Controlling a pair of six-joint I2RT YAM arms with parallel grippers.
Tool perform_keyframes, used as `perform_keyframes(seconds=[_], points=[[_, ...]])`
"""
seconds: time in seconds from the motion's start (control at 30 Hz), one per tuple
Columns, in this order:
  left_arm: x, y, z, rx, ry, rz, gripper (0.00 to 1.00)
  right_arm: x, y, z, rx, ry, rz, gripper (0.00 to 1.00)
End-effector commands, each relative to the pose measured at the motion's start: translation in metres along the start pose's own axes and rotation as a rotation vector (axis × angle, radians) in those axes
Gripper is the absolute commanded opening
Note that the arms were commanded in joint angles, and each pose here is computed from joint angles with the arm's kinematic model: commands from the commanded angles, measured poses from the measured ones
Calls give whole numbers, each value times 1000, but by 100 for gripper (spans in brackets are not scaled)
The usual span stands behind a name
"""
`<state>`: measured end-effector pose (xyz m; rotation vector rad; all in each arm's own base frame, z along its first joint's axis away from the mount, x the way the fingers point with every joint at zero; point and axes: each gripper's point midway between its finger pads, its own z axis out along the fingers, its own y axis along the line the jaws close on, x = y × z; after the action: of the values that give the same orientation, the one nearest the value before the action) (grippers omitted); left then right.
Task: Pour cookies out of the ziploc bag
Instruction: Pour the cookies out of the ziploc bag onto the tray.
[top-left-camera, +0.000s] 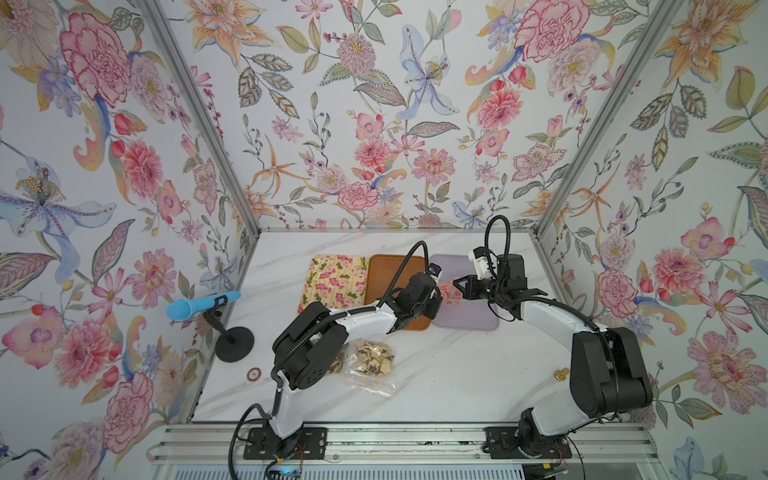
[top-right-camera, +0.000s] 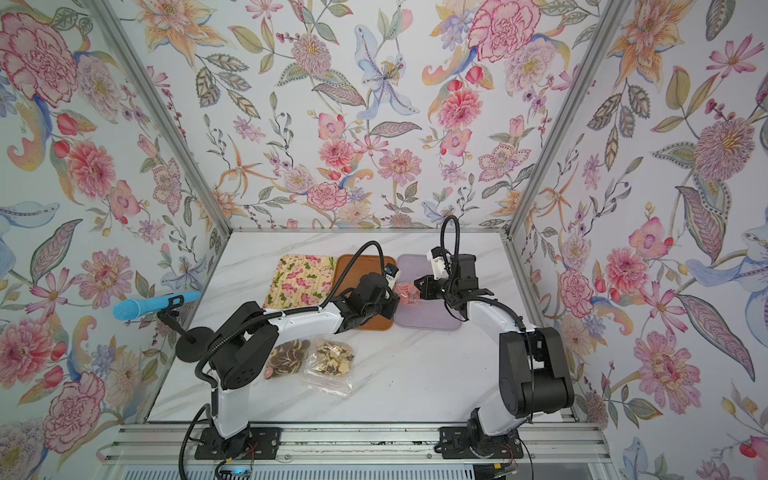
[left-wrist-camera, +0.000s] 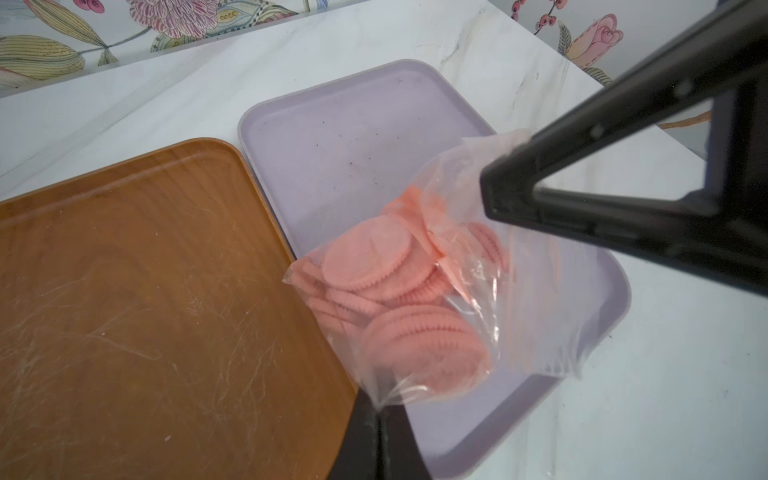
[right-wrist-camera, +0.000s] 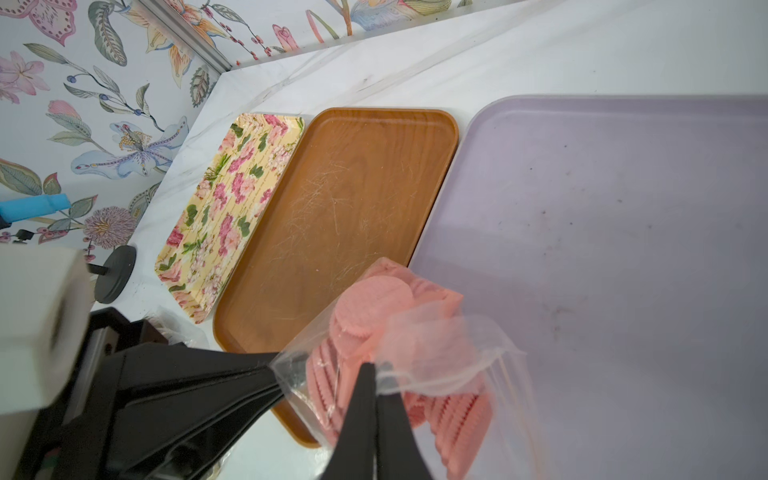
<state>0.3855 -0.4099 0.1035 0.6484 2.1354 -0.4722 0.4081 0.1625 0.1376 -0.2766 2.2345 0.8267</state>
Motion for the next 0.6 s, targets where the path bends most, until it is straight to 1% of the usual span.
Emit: perform_keyframes(seconds=[0.0,0.23,0.4,0.57], points=[[-19,9,11,-14,-17,46,0,-29,9,7,-71,-66,-61,0],[-42,25,31,-39,-37,54,0,-42,-25,28,-101,-93,-28,0],[-53,36,48,-58,-42,64,0,-46,-48,48,-100,-71,-21,0],[-67,42,63,-67,-61,73,0,-51,-68,58,-89,-74,-4,0]])
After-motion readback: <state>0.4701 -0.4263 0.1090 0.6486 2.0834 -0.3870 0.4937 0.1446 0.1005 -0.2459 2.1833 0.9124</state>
